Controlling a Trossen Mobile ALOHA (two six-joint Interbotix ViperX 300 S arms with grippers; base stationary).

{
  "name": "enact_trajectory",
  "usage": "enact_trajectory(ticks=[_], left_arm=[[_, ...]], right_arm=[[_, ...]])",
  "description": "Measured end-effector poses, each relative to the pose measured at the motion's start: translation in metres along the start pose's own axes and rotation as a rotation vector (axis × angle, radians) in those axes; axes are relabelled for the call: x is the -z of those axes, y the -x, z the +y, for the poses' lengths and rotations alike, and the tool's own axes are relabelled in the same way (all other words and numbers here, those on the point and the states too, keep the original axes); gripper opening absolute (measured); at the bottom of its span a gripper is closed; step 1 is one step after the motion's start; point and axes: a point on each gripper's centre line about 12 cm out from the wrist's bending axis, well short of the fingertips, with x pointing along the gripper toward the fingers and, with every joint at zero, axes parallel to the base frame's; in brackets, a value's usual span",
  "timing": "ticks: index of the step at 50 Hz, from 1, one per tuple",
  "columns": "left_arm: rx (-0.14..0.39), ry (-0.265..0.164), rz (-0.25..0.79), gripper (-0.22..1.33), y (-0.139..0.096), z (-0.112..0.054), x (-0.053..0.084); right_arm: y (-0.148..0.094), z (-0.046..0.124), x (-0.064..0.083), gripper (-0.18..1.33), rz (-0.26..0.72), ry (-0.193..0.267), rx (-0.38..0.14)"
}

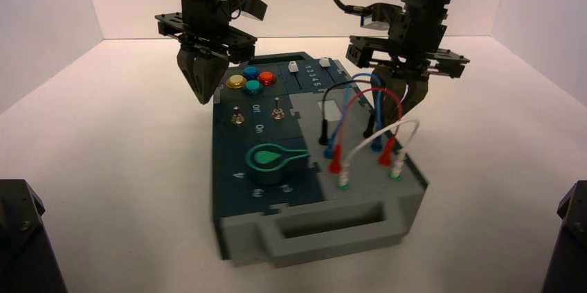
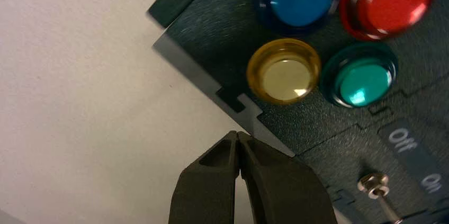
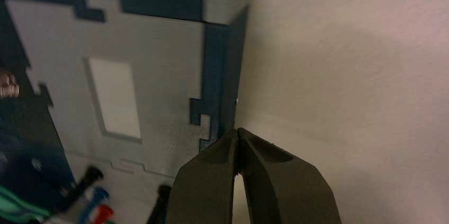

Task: Rotate the box clockwise.

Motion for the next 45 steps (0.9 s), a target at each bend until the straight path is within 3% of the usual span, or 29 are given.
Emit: enact_trajectory(ticks=[7, 18, 24, 29, 35, 45], left_arm=[[0.0, 0.01, -0.036, -0.15, 0.002, 0.004, -0.006], [-0.001, 0.011, -0.047, -0.15, 0.003, 0.005, -0.007], [0.01, 0.009, -0.167, -0.15, 0.031, -0.001, -0.009], [0.013, -0.005, -0.217, -0.16, 0.048, -0.008, 0.0], [0.016, 0.032, -0.276, -0.16, 0.07, -0.001, 0.016], [0.014, 0.039, -0.365, -0.16, 0.101, 0.002, 0.041]], right_arm=[[-0.004, 0.009, 0.011, -0.16, 0.021, 0.027, -0.002], [-0.005, 0.009, 0.014, -0.16, 0.005, 0.026, -0.004], [-0.005, 0.01, 0.012, -0.16, -0.036, 0.027, -0.008], [-0.004, 0.015, 0.011, -0.15, -0.058, 0.046, -0.012], [0.013, 0.016, 0.009, -0.15, -0.116, 0.065, -0.018], [0.043, 0.021, 0.011, -0.14, -0.191, 0.079, -0.047]])
